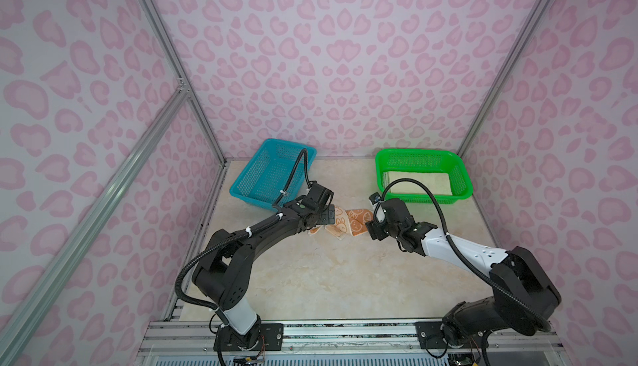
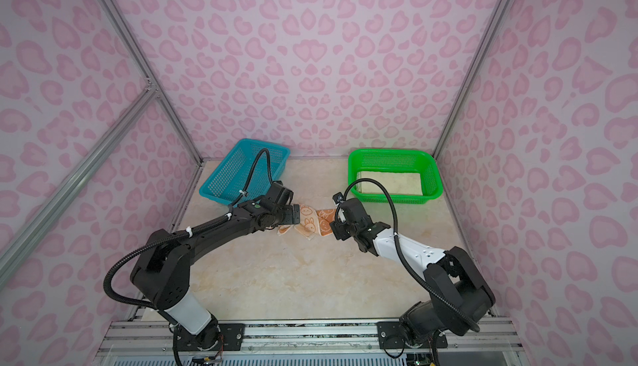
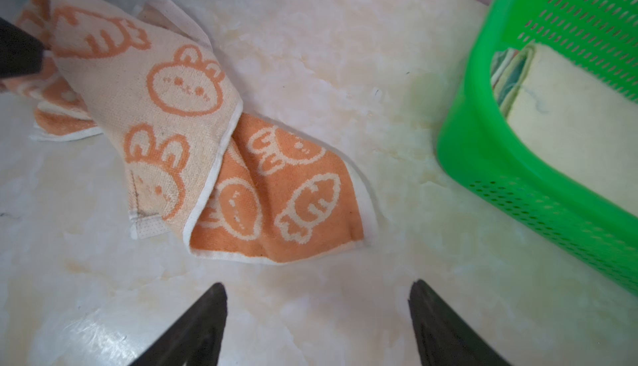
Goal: Fold and stack the towels
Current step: 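Grasp a rabbit towel corner with the right gripper while the left holds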
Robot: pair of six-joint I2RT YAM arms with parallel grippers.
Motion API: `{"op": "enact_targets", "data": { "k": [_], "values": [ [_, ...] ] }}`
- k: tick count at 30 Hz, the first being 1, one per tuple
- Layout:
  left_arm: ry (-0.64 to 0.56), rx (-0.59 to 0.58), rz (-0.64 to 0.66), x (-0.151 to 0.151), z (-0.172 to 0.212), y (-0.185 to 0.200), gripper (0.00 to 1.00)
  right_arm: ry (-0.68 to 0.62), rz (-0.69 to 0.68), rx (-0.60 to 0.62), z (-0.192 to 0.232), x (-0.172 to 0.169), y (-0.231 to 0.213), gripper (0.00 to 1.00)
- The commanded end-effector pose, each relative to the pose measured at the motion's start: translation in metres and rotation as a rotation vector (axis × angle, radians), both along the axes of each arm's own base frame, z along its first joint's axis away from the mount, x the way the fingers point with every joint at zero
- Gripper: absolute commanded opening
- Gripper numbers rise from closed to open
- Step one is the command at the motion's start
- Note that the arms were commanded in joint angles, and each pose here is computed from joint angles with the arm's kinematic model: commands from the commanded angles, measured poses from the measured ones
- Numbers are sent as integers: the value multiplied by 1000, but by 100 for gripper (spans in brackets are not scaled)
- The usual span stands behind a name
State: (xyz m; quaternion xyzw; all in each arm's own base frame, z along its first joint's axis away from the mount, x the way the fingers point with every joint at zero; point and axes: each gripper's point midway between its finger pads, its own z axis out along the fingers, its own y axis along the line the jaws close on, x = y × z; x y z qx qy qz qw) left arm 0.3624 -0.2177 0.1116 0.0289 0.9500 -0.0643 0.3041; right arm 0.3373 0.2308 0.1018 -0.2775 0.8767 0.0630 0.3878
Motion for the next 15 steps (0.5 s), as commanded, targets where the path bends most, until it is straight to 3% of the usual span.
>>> {"op": "enact_targets", "data": {
  "k": [1, 9, 15],
  "values": [
    [-68, -11, -19, 3, 17, 1, 98, 68, 75, 33, -11, -11, 27, 82],
    [-152, -63, 5, -8, 41, 16, 98, 107, 78, 159, -13, 17, 70, 78],
    [-133, -81, -126, -23, 34, 5, 98, 120, -69, 153, -18, 36, 33, 72]
  ]
}}
